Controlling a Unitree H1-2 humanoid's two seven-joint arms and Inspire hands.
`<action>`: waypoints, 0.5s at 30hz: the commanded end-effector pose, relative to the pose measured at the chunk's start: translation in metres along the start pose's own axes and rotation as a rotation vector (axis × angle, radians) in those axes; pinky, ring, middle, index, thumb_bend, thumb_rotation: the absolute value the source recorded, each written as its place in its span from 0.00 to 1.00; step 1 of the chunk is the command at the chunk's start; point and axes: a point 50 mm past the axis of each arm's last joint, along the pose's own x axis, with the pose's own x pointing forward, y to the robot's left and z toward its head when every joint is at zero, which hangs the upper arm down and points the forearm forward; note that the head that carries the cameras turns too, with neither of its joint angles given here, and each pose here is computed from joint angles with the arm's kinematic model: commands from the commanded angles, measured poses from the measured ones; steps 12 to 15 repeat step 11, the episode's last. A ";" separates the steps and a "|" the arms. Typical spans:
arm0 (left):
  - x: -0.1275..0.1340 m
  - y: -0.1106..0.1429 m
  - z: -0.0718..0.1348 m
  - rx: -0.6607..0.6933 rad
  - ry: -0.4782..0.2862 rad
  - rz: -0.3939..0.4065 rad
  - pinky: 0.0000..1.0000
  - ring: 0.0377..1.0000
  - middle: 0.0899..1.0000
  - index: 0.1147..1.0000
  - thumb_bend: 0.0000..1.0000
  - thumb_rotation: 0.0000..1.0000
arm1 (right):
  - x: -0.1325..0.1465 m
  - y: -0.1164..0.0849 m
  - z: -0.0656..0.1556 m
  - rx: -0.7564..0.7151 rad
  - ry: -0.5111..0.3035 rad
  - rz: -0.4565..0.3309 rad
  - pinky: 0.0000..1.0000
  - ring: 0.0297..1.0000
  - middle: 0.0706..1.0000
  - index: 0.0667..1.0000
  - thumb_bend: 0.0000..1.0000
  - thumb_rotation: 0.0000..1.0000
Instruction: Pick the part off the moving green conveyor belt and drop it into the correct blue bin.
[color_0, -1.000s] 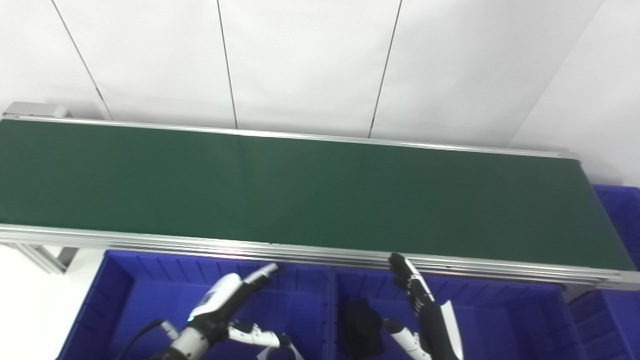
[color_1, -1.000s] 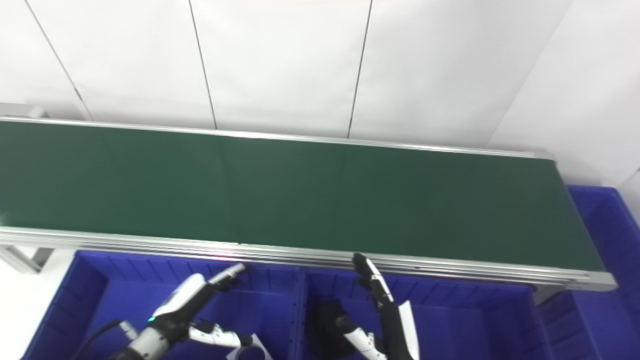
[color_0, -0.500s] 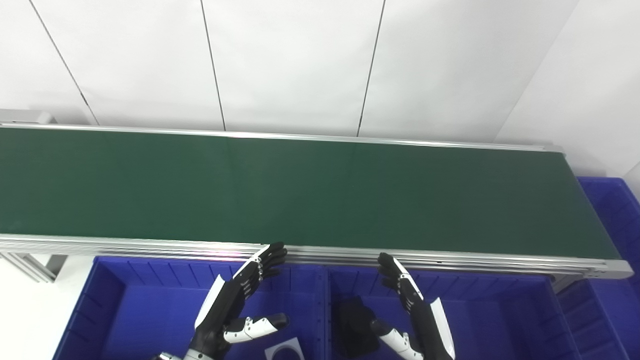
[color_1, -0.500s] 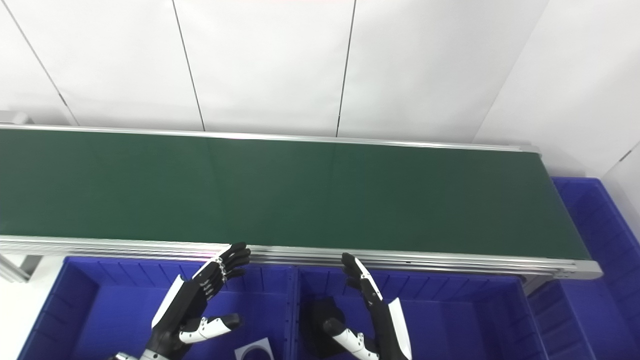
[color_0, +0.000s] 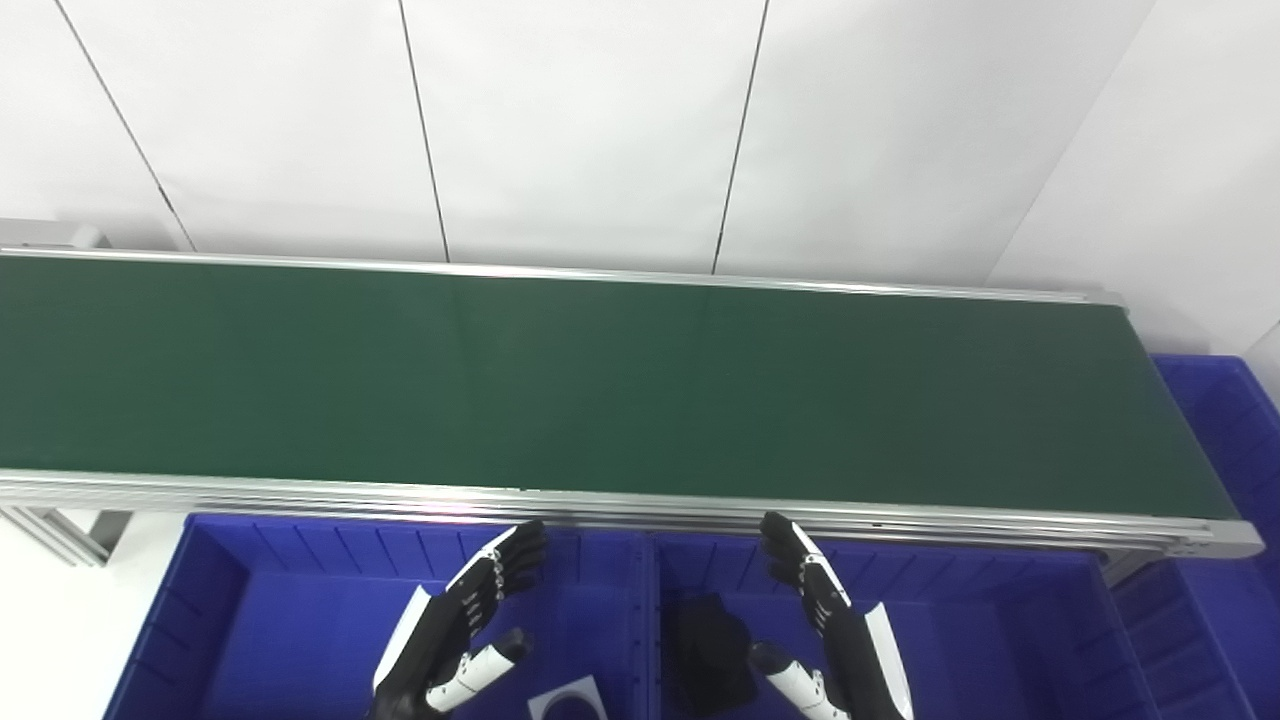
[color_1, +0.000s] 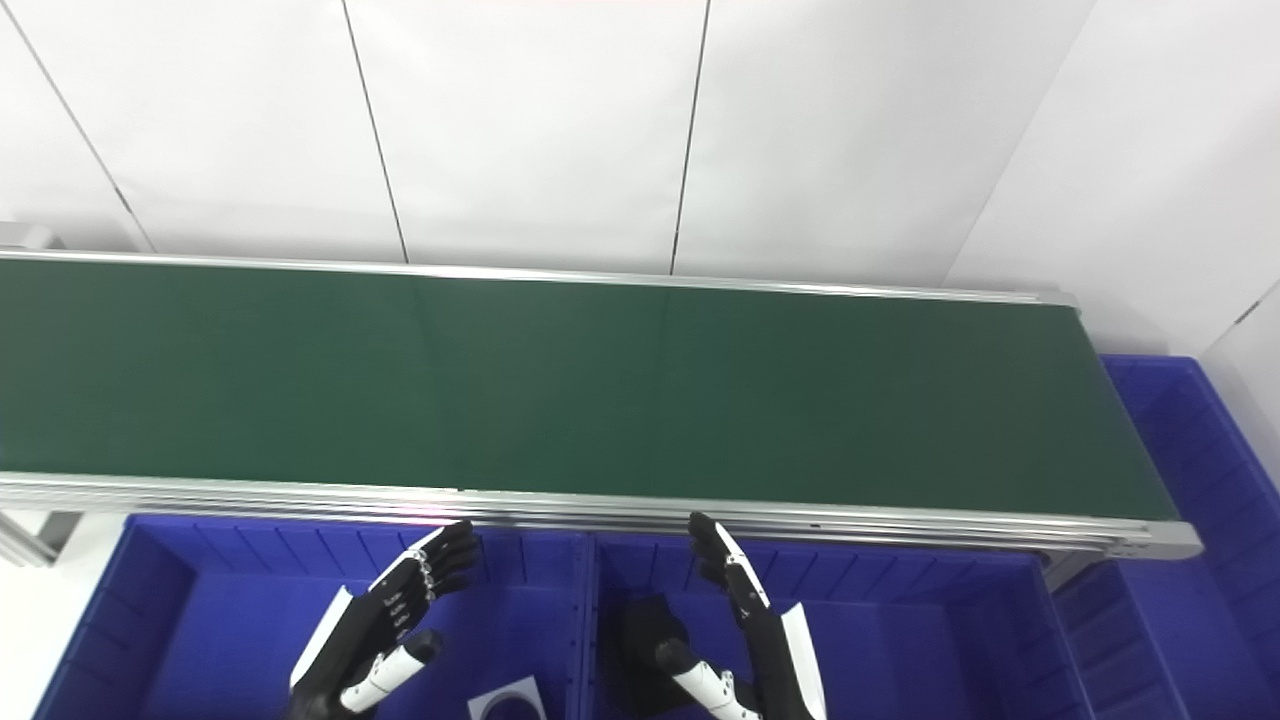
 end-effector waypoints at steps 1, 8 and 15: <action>0.007 0.003 0.009 0.041 -0.059 -0.005 0.83 0.86 0.87 0.85 0.75 0.76 | 0.004 0.000 0.010 0.015 -0.078 -0.005 0.84 0.88 0.89 0.90 0.78 0.80; 0.008 0.006 0.008 0.075 -0.055 0.020 0.82 0.85 0.85 0.84 0.74 0.76 | 0.006 0.001 0.010 -0.006 -0.082 -0.006 0.84 0.88 0.89 0.90 0.77 0.80; 0.009 0.007 0.009 0.084 -0.057 0.022 0.82 0.85 0.85 0.83 0.74 0.76 | 0.008 0.002 0.009 0.001 -0.081 -0.010 0.84 0.88 0.89 0.90 0.77 0.80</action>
